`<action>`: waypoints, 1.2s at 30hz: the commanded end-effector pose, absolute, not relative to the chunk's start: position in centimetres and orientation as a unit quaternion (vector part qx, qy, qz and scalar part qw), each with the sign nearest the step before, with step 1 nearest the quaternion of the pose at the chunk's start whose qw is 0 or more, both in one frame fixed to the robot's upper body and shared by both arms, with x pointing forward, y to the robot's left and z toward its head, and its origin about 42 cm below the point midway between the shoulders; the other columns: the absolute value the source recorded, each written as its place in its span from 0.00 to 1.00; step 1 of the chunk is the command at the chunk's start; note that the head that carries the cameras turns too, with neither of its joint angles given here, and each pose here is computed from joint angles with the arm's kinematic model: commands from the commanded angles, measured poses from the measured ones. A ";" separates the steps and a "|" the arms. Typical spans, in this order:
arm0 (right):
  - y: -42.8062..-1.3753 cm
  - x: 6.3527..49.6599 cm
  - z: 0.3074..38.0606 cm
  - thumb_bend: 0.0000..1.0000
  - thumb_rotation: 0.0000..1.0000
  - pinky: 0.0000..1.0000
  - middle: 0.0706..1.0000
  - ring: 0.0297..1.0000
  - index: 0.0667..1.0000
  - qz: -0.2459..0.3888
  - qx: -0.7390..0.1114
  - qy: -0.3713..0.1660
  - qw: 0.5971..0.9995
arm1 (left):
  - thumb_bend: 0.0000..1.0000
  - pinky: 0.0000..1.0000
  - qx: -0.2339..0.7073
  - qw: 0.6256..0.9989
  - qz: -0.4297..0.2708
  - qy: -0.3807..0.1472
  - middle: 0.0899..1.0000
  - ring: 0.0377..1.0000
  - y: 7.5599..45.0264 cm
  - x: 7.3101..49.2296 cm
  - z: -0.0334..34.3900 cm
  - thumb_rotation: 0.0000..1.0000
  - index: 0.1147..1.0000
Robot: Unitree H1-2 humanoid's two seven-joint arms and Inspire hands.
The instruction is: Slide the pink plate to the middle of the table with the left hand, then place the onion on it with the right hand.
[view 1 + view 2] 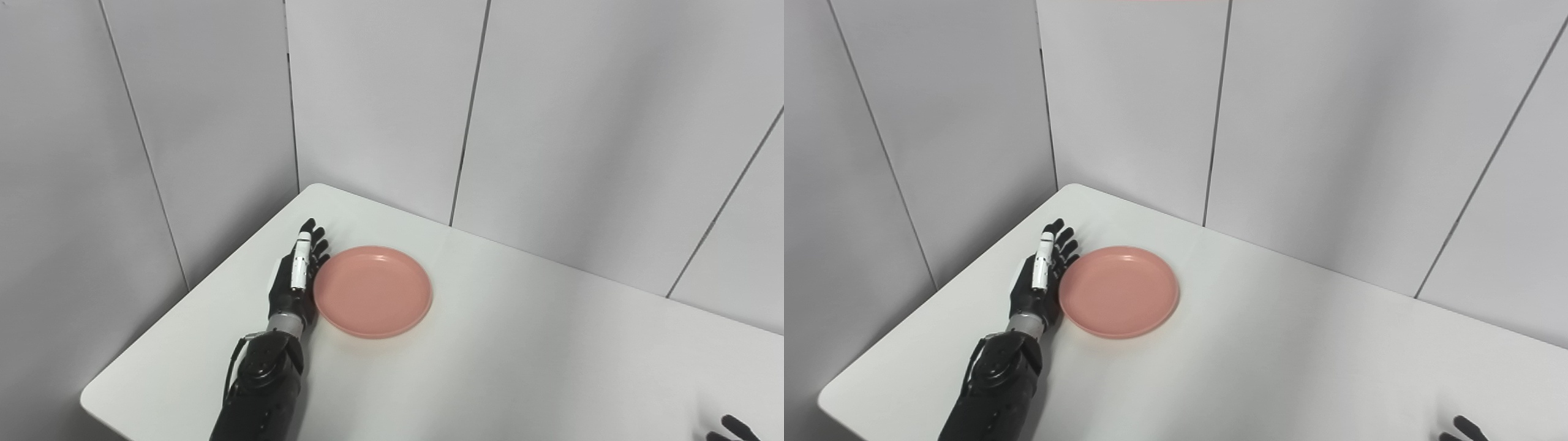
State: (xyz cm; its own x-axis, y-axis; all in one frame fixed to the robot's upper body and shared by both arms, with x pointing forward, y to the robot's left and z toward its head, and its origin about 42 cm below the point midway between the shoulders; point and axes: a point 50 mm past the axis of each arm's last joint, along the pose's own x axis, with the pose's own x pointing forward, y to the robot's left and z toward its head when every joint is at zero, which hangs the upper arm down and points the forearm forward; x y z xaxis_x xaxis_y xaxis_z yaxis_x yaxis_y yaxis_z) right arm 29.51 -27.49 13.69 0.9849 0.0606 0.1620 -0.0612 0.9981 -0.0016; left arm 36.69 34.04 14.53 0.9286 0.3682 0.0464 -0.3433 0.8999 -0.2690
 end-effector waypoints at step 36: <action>-27.0 28.0 13.8 0.59 0.91 0.95 1.00 0.97 0.96 0.034 -0.013 -0.080 0.996 | 0.42 0.93 -0.113 0.991 0.048 -0.055 0.95 0.95 26.8 39.9 17.3 1.00 0.91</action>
